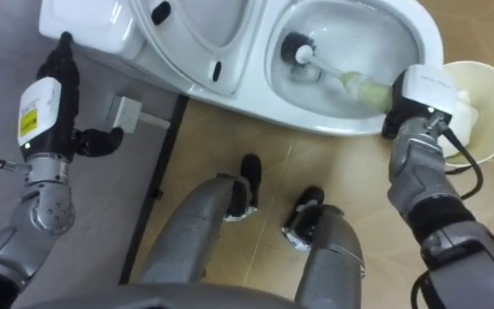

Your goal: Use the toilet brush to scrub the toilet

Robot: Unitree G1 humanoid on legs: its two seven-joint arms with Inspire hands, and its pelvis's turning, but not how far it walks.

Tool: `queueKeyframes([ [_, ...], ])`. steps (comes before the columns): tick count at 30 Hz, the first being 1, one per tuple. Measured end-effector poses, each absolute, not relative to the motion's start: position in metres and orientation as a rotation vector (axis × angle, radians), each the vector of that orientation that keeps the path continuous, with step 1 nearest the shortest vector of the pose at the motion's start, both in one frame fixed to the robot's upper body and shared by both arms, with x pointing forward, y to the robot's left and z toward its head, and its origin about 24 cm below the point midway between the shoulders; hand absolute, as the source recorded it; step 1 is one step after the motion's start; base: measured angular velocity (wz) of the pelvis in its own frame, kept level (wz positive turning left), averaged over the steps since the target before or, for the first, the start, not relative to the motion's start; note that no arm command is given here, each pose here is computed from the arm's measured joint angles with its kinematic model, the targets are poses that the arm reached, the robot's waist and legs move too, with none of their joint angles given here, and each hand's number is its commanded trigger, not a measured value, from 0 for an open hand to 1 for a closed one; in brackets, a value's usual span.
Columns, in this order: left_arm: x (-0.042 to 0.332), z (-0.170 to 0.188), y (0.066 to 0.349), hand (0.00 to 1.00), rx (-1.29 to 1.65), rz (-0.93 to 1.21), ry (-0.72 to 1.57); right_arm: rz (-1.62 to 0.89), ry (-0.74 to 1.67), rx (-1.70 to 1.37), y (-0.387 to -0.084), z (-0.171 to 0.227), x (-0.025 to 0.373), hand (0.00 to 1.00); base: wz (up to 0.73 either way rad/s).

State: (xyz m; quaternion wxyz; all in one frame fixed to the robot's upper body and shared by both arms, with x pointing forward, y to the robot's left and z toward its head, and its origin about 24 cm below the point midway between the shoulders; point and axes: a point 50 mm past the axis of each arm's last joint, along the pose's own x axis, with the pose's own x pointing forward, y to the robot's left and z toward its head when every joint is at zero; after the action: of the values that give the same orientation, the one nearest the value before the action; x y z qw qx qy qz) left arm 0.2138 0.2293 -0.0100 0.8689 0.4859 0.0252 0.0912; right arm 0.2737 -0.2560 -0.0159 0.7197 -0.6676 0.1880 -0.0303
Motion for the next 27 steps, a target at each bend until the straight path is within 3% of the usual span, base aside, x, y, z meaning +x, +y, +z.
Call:
queueKeyframes([
  [13,0.205,-0.022,0.242,0.0,1.013,0.158,0.085,0.217,0.433,-1.634,-0.237,-0.013,0.246,1.0,0.03],
  [19,0.193,-0.04,0.249,0.0,1.022,0.137,0.179,0.287,0.551,-1.581,-0.251,-0.037,0.226,1.0,0.1],
  [23,0.168,-0.061,0.257,0.0,0.983,0.163,0.326,0.258,0.666,-1.427,-0.269,-0.061,0.193,1.0,0.09],
  [27,0.118,-0.079,0.269,0.0,0.92,0.219,0.506,0.189,0.747,-1.187,-0.278,-0.077,0.149,1.0,-0.02],
])
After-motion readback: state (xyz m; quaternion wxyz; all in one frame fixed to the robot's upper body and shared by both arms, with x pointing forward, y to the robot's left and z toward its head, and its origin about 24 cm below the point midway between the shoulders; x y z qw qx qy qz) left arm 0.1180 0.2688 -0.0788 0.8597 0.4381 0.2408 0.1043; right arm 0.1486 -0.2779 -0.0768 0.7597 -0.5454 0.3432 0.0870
